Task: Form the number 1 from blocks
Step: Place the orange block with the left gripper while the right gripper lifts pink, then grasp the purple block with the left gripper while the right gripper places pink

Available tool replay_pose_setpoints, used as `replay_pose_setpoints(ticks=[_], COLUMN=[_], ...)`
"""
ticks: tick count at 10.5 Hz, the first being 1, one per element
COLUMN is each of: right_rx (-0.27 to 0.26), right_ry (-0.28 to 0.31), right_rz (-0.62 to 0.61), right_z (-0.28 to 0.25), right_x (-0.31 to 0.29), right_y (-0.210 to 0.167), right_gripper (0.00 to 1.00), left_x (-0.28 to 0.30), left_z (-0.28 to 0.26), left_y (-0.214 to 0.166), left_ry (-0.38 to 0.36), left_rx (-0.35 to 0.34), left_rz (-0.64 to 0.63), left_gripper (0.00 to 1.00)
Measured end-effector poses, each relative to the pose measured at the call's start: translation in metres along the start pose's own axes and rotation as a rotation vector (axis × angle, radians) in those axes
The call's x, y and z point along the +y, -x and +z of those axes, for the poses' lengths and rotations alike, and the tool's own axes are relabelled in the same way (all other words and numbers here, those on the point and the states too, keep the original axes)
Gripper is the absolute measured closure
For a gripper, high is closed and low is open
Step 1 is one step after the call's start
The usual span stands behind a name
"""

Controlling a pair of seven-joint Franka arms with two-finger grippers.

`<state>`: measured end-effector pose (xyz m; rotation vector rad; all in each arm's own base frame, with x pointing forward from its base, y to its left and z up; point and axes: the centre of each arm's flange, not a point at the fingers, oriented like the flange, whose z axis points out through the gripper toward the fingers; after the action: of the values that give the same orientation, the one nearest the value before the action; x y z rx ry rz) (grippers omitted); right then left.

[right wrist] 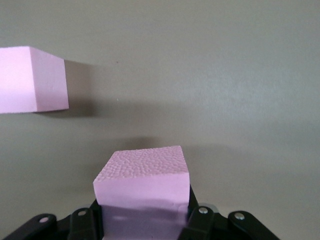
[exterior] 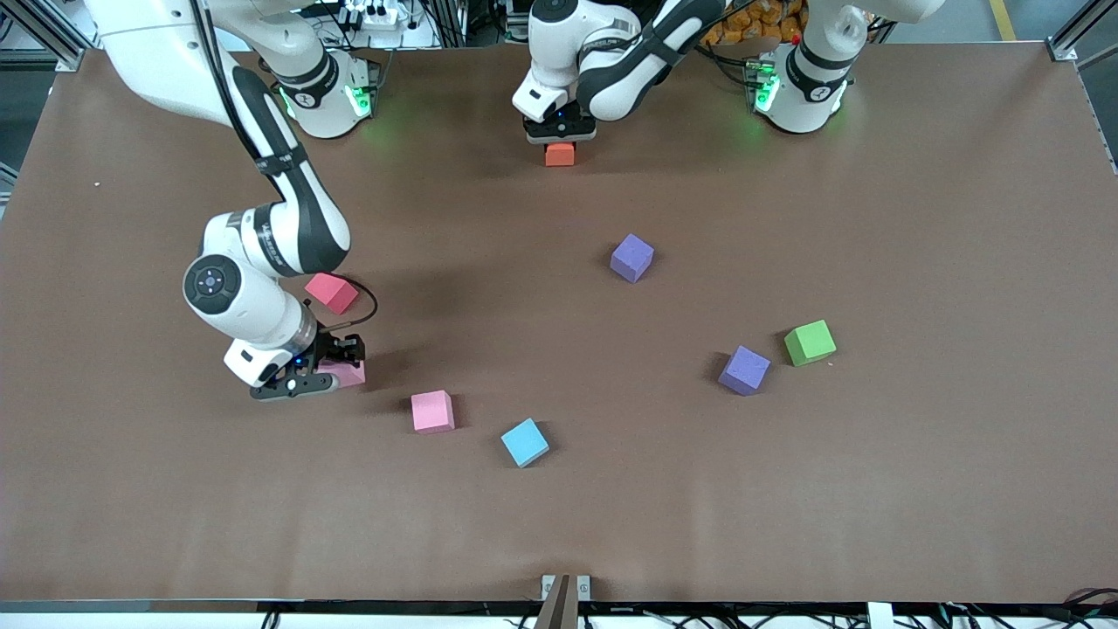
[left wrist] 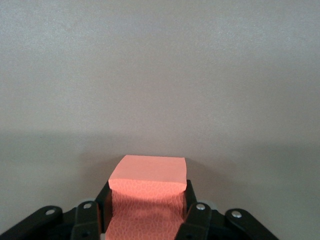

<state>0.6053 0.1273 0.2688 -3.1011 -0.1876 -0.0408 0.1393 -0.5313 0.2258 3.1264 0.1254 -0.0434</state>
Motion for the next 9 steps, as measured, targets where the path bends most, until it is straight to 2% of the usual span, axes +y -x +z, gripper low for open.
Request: replay_pose_setpoints(ticks=[1, 2, 4, 5, 7, 9], right_rx=[-0.003, -0.006, -0.008, -0.011, -0.015, -0.017], right_ry=[0.0, -0.001, -0.003, -0.003, -0.004, -0.006], right_rz=[0.013, 0.036, 0.059, 0.064, 0.082, 0.131], right_z=[-0.001, -0.001, -0.005, -0.006, -0.008, -0.012], right_x=[0.0, -0.002, -0.006, -0.007, -0.012, -0.036], right_y=[0.004, 0.007, 0.014, 0.018, 0.025, 0.034], right_gripper=[0.41, 0.41, 0.41, 0.41, 0.41, 0.41], left_x=[0.0, 0.0, 0.006, 0.011, 0.017, 0.006], left_z=[0.002, 0.003, -0.002, -0.009, -0.024, -0.04], left_y=[0.0, 0.0, -0.007, -0.019, -0.057, -0.111], left_ry=[-0.002, -0.003, 0.011, 0.028, 0.035, 0.009], left_rx=[-0.003, -0.006, -0.003, 0.004, 0.035, 0.072], left_rz=[-0.017, -0.053, -0.107, -0.128, -0.189, -0.276], left_gripper=[0.42, 0.33, 0.07, 0.0, 0.0, 0.0])
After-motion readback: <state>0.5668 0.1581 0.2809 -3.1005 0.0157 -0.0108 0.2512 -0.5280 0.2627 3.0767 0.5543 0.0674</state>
